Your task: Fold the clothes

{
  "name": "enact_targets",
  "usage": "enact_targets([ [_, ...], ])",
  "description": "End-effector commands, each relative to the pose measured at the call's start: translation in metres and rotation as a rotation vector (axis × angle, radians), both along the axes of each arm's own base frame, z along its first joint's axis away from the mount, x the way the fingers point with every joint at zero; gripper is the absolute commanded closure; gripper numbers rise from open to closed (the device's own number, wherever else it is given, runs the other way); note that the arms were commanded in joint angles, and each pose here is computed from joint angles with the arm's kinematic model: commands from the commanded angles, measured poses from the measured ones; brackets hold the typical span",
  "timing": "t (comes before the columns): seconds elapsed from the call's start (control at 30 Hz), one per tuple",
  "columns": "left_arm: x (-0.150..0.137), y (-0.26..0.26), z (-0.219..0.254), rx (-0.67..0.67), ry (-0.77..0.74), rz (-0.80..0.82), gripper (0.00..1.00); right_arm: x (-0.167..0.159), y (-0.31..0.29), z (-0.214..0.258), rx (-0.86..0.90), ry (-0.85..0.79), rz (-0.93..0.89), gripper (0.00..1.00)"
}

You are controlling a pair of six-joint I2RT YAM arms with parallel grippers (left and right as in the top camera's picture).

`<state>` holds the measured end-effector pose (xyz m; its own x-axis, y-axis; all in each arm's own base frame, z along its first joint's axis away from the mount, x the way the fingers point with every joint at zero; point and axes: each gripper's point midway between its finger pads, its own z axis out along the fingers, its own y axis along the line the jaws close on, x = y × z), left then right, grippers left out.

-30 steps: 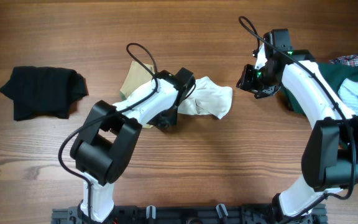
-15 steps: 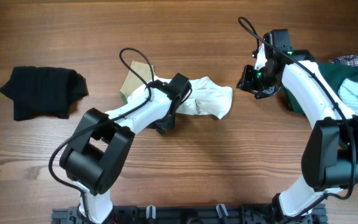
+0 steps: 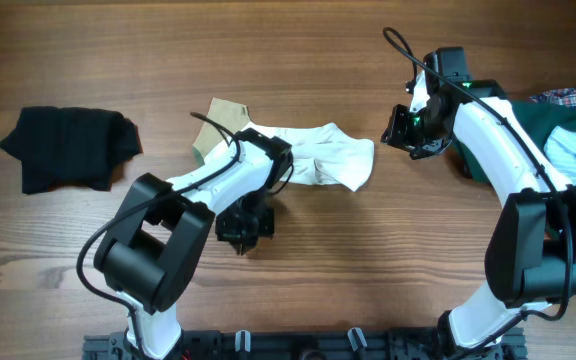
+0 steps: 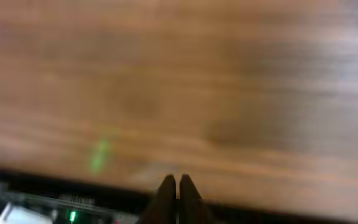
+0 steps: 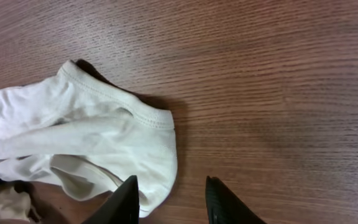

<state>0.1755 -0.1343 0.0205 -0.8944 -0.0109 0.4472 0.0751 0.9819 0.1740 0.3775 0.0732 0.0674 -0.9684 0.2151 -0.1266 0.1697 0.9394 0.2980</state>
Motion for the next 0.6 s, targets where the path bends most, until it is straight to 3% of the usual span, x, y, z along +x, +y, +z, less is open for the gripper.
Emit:
enact_targets([
  [0.0, 0.007, -0.006, 0.024, -0.059, -0.100, 0.023, 0.96, 0.000, 0.003, 0.005, 0.008, -0.020, 0.047, 0.65],
  [0.13, 0.070, -0.015, 0.066, -0.162, -0.525, -0.013, 0.95, 0.001, 0.003, 0.006, 0.009, -0.026, 0.045, 0.65],
  [0.23, 0.101, -0.026, 0.075, -0.205, -0.673, -0.037, 0.96, 0.002, 0.003, 0.006, 0.009, -0.028, 0.045, 0.65],
  [0.57, 0.127, -0.018, -0.003, -0.101, -0.653, -0.134, 0.96, -0.001, 0.003, 0.005, 0.008, -0.015, 0.045, 0.65],
])
